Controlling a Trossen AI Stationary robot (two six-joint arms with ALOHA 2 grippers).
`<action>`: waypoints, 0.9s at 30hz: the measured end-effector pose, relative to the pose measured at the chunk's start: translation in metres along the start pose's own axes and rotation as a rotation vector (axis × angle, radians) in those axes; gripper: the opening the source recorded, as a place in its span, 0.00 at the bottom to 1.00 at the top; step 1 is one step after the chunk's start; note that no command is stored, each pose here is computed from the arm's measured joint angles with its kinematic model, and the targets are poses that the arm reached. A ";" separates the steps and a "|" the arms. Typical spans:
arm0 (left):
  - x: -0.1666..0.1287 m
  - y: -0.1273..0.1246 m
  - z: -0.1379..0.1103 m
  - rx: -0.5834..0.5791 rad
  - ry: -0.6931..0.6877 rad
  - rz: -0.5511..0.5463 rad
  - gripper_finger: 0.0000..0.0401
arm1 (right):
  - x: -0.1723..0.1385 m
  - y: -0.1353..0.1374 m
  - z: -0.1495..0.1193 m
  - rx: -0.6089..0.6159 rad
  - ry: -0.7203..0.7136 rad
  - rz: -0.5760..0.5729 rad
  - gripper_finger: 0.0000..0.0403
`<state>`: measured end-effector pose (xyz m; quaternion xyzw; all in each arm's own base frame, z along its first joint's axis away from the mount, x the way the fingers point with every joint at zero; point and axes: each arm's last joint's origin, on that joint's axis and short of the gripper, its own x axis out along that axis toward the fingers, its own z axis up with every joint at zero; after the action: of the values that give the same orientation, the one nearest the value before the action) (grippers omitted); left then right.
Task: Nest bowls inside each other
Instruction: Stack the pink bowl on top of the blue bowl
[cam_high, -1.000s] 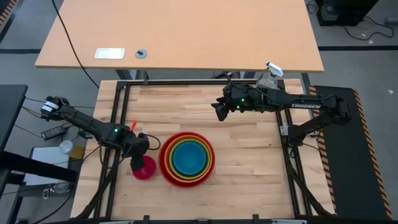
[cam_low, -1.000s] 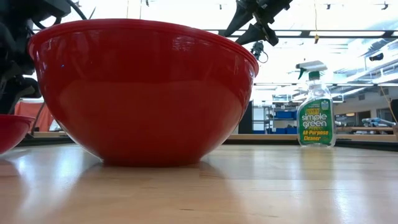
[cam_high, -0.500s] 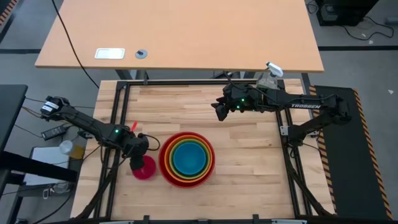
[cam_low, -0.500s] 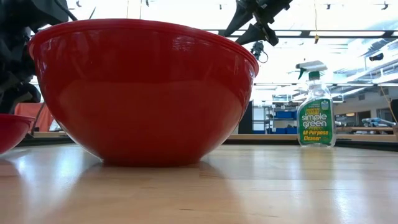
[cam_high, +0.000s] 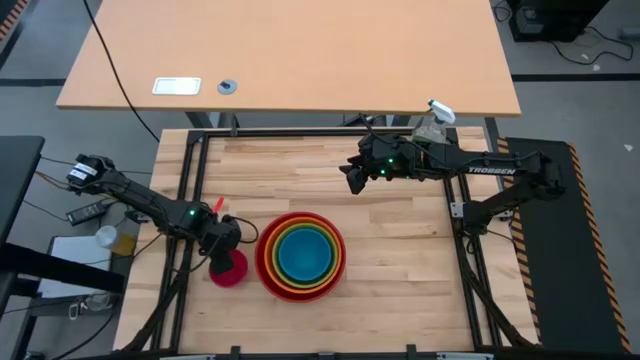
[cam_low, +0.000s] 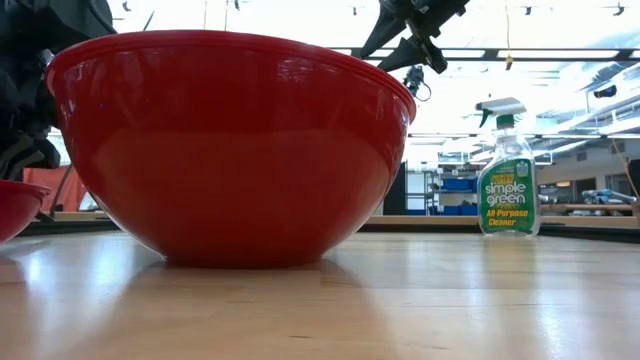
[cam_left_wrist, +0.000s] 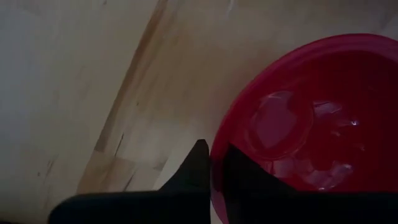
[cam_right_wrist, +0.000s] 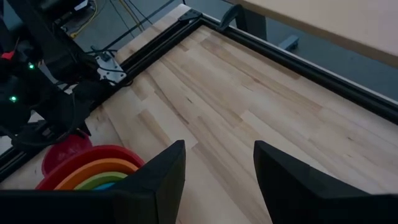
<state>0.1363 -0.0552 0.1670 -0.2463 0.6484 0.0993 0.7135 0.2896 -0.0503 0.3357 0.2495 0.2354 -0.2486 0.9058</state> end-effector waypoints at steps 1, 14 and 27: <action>-0.001 0.000 0.000 -0.005 -0.001 0.003 0.03 | 0.000 0.000 0.000 0.000 0.000 0.000 0.49; -0.054 -0.015 0.005 0.014 -0.120 -0.081 0.03 | 0.000 0.000 0.000 0.031 0.001 -0.001 0.49; -0.120 -0.035 0.038 0.056 -0.290 -0.125 0.03 | 0.000 0.000 0.000 0.069 0.001 -0.005 0.49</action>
<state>0.1691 -0.0453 0.2932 -0.2491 0.5245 0.0711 0.8110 0.2894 -0.0504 0.3355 0.2802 0.2276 -0.2588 0.8959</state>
